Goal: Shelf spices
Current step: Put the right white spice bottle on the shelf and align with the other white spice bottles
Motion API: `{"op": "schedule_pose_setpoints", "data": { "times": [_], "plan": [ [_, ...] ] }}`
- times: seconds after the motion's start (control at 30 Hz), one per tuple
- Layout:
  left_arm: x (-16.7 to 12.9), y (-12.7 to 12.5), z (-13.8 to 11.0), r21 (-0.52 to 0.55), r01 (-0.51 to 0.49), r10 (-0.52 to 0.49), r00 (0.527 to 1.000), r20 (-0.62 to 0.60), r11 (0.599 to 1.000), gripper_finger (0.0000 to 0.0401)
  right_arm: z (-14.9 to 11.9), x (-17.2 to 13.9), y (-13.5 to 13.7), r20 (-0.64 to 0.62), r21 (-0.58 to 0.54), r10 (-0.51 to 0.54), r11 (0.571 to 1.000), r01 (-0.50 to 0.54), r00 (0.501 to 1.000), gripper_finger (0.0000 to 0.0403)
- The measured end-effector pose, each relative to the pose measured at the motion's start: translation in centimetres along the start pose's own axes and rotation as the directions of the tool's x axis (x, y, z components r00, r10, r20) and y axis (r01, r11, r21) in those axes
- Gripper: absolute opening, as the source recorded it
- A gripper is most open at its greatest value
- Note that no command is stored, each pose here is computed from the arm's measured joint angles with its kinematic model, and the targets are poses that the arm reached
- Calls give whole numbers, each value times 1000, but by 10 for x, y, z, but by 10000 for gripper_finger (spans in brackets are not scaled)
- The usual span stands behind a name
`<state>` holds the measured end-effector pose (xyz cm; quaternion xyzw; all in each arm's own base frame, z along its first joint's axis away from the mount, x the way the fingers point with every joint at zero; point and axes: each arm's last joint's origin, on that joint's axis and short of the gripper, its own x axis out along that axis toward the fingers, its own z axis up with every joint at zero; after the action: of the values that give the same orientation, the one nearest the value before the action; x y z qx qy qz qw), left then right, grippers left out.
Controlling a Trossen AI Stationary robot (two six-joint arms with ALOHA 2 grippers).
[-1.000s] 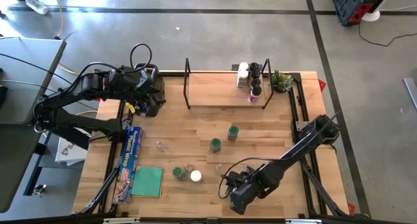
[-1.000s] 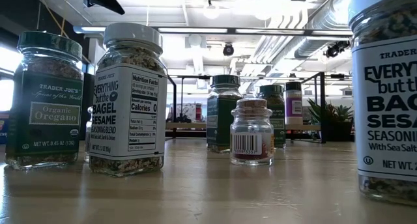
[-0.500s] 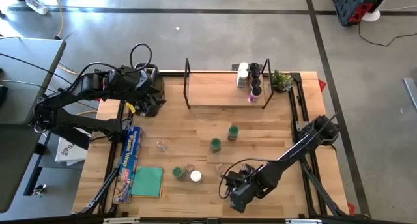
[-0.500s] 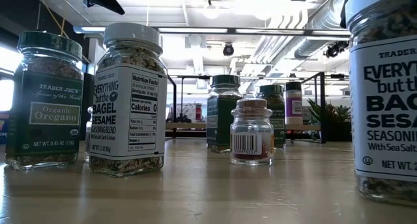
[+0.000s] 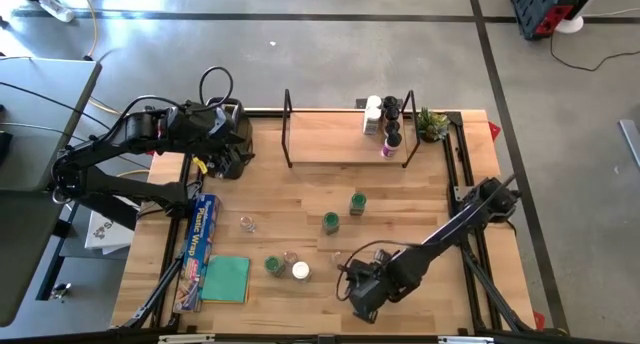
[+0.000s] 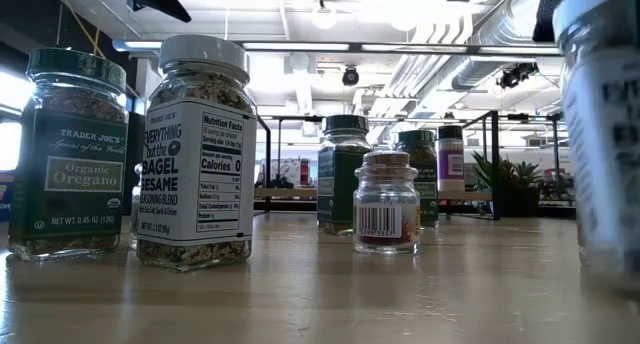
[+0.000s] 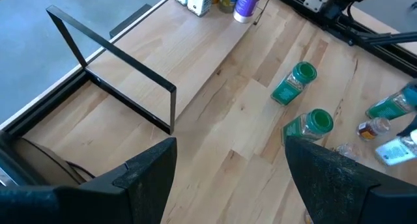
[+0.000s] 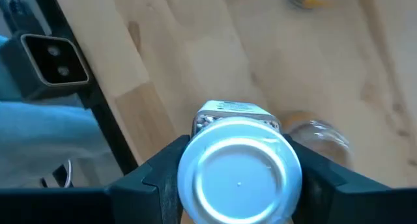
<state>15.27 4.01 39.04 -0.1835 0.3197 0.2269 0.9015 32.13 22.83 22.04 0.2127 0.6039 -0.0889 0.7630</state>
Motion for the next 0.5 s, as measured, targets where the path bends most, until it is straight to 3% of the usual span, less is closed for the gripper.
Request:
{"op": "schedule_pose_setpoints", "data": {
  "times": [0.23, 0.5],
  "plan": [
    [0, 0, 0, -7, 0, 0, 1000, 0, 1000, 282, 33, -83, -22, 75, -147, -75, 985, 86, 994, 190],
    [0, 0, 0, -8, -5, 5, 1000, 5, 1000, 282, 81, -190, -101, 269, -280, -172, 927, 248, 948, 190]
  ]
}}
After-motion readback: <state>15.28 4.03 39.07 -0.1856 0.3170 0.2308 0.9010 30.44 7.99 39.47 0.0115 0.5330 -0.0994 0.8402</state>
